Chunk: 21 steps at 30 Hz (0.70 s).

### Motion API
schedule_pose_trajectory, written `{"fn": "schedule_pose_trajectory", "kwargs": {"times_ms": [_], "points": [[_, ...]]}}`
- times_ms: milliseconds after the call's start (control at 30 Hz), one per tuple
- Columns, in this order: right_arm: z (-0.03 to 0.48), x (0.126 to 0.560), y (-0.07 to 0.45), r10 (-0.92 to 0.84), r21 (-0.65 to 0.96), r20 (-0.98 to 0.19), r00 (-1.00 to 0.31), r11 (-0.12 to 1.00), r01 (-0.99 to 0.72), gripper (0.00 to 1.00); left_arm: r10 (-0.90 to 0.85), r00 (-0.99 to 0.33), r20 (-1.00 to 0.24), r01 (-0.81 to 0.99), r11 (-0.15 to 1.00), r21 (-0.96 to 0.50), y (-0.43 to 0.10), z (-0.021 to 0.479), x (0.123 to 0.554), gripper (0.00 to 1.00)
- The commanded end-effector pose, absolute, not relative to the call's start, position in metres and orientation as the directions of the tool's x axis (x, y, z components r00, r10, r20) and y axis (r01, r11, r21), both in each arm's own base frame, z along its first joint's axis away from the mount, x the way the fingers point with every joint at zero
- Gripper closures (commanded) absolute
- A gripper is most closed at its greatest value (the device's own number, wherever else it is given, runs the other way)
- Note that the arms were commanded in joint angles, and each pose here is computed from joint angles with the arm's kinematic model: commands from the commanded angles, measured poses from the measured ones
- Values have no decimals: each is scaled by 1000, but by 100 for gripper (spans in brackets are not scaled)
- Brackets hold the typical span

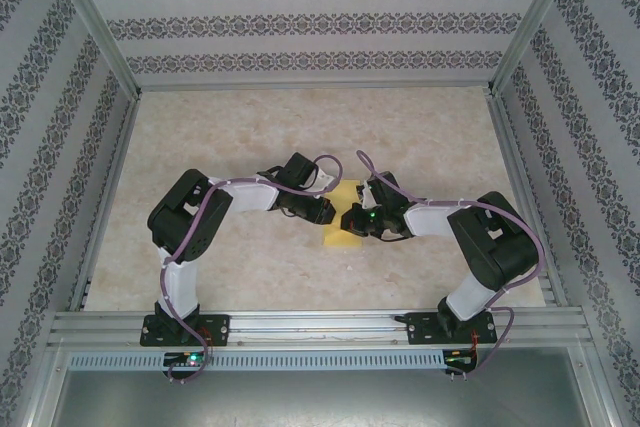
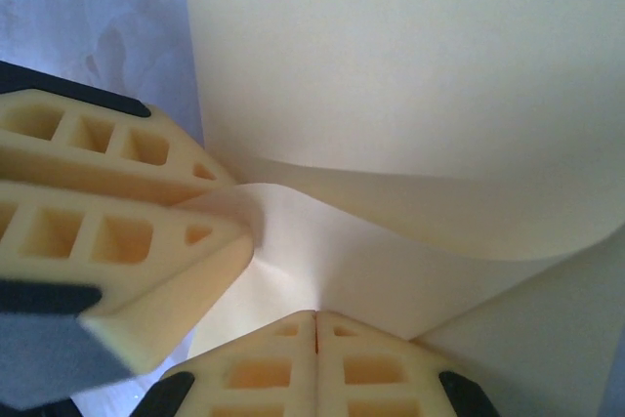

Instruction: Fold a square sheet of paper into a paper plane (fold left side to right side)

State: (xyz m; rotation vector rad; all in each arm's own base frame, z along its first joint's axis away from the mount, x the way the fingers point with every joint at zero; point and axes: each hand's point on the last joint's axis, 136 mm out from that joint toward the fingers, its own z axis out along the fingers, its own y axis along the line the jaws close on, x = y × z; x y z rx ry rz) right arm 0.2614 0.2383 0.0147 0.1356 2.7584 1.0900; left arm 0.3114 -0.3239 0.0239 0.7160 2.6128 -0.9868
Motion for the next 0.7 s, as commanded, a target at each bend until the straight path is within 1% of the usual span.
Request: {"fn": "schedule_pose_trajectory", "kwargs": {"times_ms": [0, 133, 267, 367, 467, 667], "points": [[-14, 238, 219, 154, 599, -56, -986, 796, 91, 100, 320, -842, -435, 523, 684, -509, -315, 42, 324, 80], [-18, 234, 217, 158, 592, -47, -986, 800, 100, 100, 290, -831, -476, 522, 705, -481, -308, 66, 333, 76], [-16, 234, 217, 157, 595, -51, -986, 798, 96, 100, 255, -834, -489, 500, 724, -476, -296, 83, 332, 77], [-15, 234, 217, 156, 598, -53, -986, 796, 93, 100, 246, -850, -465, 482, 721, -499, -290, 89, 318, 78], [-14, 234, 217, 155, 599, -54, -986, 795, 92, 100, 226, -875, -429, 457, 682, -571, -292, 96, 297, 81], [-14, 233, 218, 152, 602, -57, -987, 794, 88, 100, 204, -924, -323, 381, 552, -741, -321, 96, 259, 85]]}}
